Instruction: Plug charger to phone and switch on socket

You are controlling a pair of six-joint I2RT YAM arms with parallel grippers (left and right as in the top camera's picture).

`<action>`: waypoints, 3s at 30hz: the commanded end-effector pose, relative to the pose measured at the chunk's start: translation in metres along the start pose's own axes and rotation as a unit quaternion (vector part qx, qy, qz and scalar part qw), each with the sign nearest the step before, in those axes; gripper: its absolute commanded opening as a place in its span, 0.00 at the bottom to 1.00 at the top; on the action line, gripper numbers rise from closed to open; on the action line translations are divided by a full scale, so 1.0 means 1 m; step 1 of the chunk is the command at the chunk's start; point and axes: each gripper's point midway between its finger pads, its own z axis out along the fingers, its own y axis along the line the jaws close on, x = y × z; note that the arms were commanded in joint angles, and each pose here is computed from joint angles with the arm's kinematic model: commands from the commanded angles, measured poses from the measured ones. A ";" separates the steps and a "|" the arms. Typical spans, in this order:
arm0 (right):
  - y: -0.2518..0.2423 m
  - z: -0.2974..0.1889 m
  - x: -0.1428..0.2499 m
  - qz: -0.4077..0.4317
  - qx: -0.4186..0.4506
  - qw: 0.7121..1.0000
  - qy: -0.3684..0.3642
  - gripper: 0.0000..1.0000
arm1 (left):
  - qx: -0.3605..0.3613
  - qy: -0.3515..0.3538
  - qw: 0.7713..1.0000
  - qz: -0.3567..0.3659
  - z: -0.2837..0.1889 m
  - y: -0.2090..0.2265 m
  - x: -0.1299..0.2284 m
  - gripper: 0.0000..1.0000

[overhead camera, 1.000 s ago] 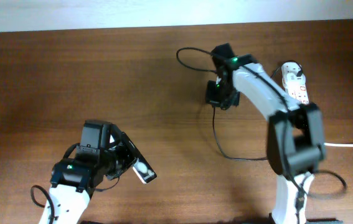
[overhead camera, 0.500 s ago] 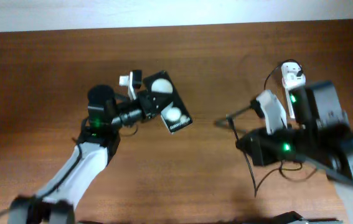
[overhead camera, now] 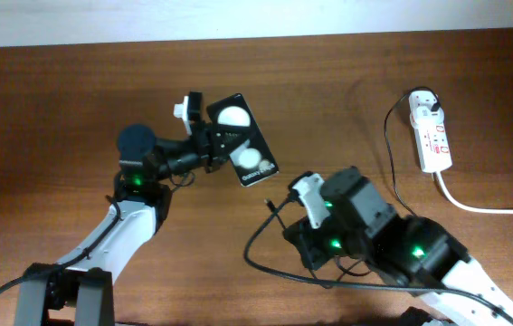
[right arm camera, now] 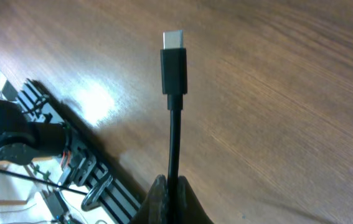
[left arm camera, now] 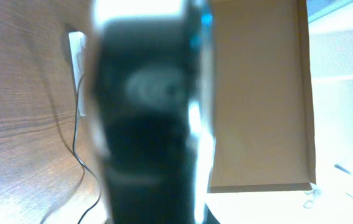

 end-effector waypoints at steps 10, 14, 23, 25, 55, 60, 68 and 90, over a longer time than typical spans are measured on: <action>-0.002 0.014 -0.022 -0.017 0.015 0.999 -0.031 0.04 | 0.004 0.021 0.999 0.026 -0.016 -0.002 -0.004 0.00; 0.003 0.014 -0.022 -0.020 0.003 0.999 -0.031 0.04 | 0.004 0.020 0.999 0.026 -0.016 -0.002 -0.004 0.00; 0.005 0.019 -0.025 -0.021 -0.004 0.999 -0.030 0.04 | -0.023 0.008 1.000 -0.010 -0.017 0.016 -0.006 0.00; 0.003 0.024 -0.024 -0.018 -0.002 1.000 -0.022 0.04 | -0.024 0.007 1.000 -0.010 -0.017 0.016 -0.006 0.00; 0.005 0.027 -0.033 -0.022 -0.008 0.999 -0.036 0.04 | -0.023 0.011 1.000 -0.010 -0.016 0.016 -0.005 0.00; 0.006 0.027 -0.034 -0.023 -0.009 0.999 -0.039 0.04 | -0.022 0.015 1.000 -0.010 -0.016 0.016 -0.004 0.00; 0.000 0.033 -0.034 -0.009 0.002 0.999 -0.034 0.04 | -0.020 0.024 0.999 -0.009 -0.016 0.015 -0.001 0.00; -0.008 0.030 -0.057 -0.017 0.033 0.996 -0.085 0.04 | -0.012 0.046 0.998 0.034 -0.016 0.013 0.007 0.00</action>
